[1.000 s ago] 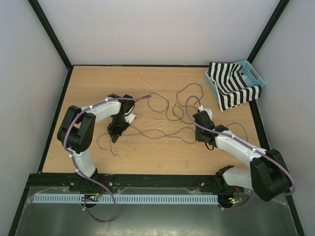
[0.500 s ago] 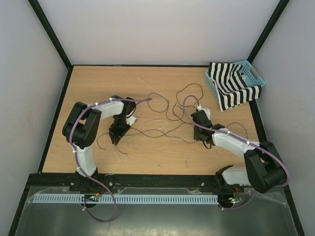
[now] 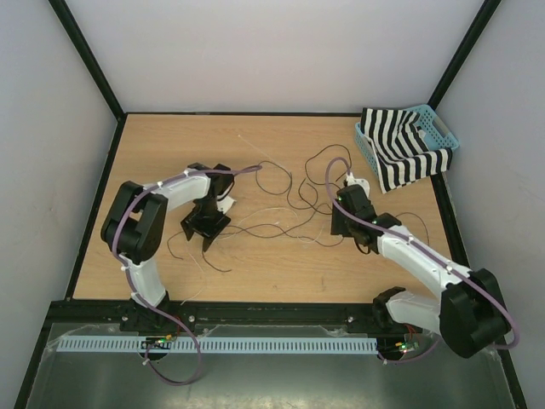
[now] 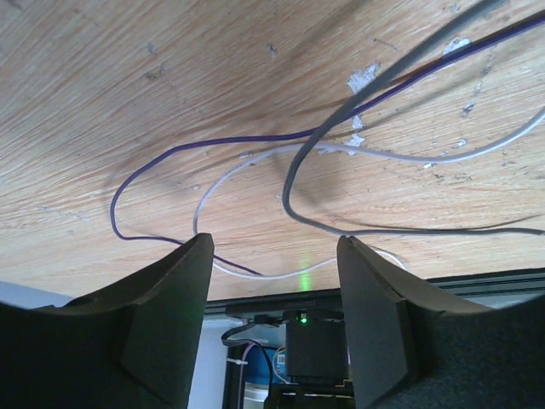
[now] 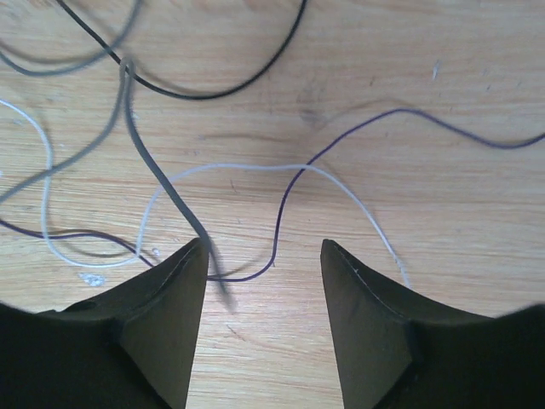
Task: Zip-tie the wires
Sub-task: Straighten the cable at the center of the board.
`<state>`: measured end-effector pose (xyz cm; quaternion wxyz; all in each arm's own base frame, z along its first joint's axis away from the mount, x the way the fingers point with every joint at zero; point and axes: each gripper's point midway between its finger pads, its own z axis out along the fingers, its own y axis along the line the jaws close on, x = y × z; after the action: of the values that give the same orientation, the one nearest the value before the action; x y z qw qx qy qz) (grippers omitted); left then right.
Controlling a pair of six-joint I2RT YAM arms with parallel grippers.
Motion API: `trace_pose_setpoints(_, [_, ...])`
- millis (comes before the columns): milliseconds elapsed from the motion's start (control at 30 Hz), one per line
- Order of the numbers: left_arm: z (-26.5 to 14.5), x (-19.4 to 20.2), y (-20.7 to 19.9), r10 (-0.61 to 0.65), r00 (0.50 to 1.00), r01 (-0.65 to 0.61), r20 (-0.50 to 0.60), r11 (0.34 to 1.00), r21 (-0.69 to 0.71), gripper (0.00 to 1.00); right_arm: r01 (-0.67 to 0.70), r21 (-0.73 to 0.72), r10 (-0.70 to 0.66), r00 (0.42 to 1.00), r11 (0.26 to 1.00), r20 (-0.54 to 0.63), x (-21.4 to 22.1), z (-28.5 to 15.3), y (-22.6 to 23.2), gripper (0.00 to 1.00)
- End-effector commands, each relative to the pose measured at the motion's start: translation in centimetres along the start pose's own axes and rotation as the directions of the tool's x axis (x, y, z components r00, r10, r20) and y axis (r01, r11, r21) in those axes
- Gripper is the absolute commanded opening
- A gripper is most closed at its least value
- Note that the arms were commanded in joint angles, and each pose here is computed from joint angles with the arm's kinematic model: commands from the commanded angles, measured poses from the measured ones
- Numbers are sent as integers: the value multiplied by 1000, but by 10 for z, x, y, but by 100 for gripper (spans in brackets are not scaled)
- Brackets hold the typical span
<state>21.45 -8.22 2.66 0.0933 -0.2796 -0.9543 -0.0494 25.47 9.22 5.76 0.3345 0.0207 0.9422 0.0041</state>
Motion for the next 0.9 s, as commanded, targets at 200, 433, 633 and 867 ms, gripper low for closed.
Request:
trace_pose_setpoints(200, [-57,-19,10,-39,972,36,231,999,16,84,1,-118,15,991,993,134,-59,-46,20,89])
trace_pose_setpoints(433, [-120,-28,30,-178,865,139,469,983,116,99,14,-173,18,983,985,181,-102,-55,42,93])
trace_pose_setpoints(633, [-184,-31,34,-205,673,133,710,979,156,99,18,-297,39,982,955,184,-127,-42,82,92])
trace_pose_setpoints(867, [-252,-10,29,-197,356,85,913,980,179,99,44,-363,27,982,931,187,-164,-6,128,87])
